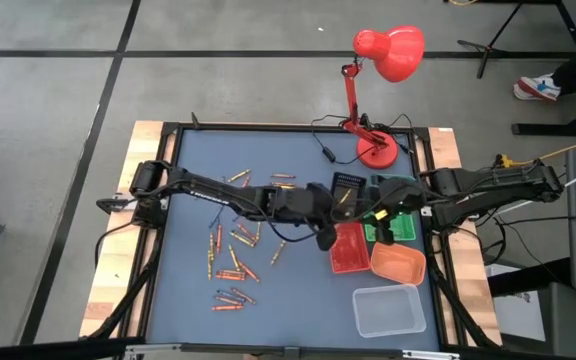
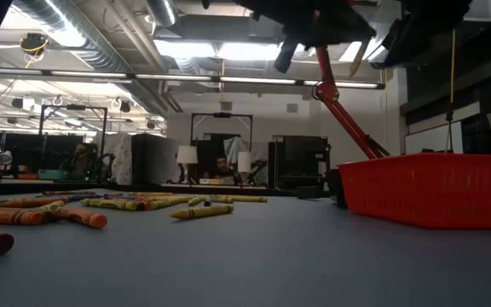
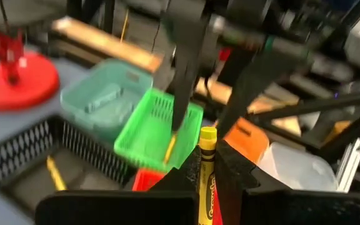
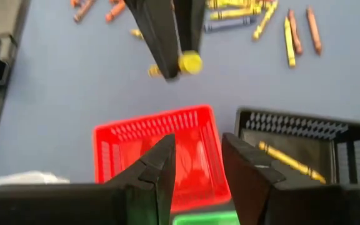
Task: Sort crayons
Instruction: Put the yellow green crayon into the green basket
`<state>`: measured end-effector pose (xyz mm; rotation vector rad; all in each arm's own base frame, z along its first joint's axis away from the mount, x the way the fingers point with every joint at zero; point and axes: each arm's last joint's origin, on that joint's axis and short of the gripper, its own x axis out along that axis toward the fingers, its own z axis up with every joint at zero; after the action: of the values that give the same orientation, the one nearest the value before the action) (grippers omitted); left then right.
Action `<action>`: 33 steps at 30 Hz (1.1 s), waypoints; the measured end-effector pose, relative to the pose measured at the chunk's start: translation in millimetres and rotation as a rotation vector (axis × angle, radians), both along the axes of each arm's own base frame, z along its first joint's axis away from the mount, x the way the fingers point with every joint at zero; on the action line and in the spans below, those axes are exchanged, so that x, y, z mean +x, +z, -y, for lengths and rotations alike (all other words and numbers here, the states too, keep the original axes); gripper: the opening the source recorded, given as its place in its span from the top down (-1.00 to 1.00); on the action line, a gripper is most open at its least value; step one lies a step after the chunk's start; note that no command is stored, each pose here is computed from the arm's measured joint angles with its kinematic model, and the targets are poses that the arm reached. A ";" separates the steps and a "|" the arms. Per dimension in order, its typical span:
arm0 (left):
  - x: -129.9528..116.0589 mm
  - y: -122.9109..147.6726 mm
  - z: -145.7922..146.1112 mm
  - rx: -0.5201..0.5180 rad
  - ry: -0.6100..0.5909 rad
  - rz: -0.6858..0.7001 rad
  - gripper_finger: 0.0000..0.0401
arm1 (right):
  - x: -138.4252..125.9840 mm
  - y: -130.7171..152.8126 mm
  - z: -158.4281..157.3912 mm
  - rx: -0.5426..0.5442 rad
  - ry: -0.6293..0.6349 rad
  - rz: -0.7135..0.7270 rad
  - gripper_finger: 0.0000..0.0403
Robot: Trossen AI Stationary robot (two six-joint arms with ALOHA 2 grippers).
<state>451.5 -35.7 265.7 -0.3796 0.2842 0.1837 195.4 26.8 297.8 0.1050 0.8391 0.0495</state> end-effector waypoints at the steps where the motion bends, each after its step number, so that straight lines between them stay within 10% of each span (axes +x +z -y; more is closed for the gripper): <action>1: 0.7 2.3 -0.1 0.014 0.002 0.023 0.94 | 1.0 0.9 -0.1 0.002 0.000 0.014 0.36; 33: 4.2 20.5 -1.4 0.140 0.011 0.195 0.94 | 15.0 17.5 -3.1 0.058 0.027 0.234 0.38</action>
<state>455.8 -34.3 286.2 -0.2581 0.0769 0.1751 210.4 29.9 315.3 0.1401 0.6050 0.1092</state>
